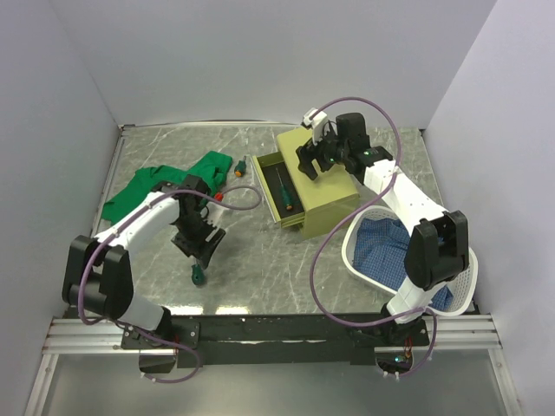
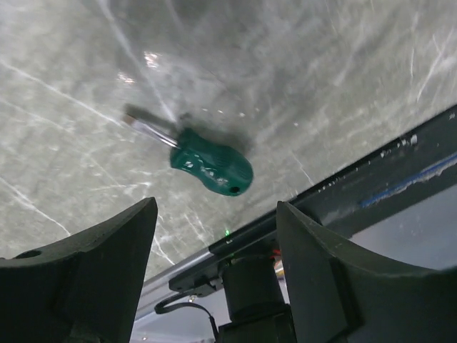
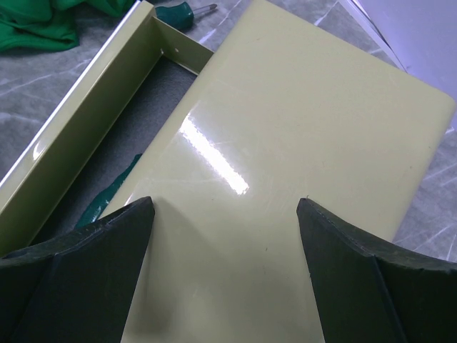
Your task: Sort the tools into containers
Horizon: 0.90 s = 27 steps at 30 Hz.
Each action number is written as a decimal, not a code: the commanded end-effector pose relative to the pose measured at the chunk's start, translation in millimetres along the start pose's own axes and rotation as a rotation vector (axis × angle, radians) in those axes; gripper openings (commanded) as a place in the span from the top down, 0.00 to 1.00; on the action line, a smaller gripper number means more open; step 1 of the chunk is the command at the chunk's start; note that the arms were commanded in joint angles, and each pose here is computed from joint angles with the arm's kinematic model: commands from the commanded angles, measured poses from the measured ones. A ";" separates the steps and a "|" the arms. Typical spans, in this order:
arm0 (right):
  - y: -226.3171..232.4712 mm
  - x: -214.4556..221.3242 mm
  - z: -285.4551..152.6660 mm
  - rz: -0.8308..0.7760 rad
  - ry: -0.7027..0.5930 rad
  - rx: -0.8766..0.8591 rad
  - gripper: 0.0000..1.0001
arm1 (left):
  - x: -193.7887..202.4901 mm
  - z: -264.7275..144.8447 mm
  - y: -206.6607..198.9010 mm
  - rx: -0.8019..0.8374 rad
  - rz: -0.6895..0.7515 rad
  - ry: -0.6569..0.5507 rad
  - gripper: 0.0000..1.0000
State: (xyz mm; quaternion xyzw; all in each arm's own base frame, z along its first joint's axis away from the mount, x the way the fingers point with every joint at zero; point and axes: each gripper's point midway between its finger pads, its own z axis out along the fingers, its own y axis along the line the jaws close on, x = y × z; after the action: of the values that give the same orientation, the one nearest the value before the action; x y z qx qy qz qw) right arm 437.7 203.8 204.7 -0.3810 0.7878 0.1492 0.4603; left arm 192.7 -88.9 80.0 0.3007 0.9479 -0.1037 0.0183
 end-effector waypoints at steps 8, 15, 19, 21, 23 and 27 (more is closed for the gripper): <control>23.5 115.7 1.4 0.126 0.378 -0.067 0.11 | 32.1 22.1 2.9 -0.037 0.016 0.163 0.28; 24.0 117.6 -0.7 0.124 0.388 -0.067 0.11 | 15.4 40.3 -3.8 0.018 0.007 0.132 0.30; 23.9 117.0 -1.6 0.125 0.387 -0.065 0.11 | 7.8 47.1 -3.3 0.021 0.007 0.121 0.31; 23.3 117.7 -1.9 0.126 0.390 -0.064 0.11 | 12.6 51.7 -1.3 0.014 0.002 0.150 0.32; 23.2 115.6 -2.6 0.124 0.384 -0.061 0.11 | 21.8 54.8 0.9 0.000 -0.007 0.178 0.33; 23.6 118.0 -3.2 0.120 0.388 -0.060 0.11 | 32.3 59.0 2.1 -0.009 -0.002 0.188 0.36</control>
State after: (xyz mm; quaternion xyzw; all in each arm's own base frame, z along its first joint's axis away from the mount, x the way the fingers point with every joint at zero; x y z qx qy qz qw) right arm 438.1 204.1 204.4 -0.3830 0.7866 0.1490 0.4608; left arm 172.6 -85.2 23.2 0.3078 0.9460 -0.0761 -0.0674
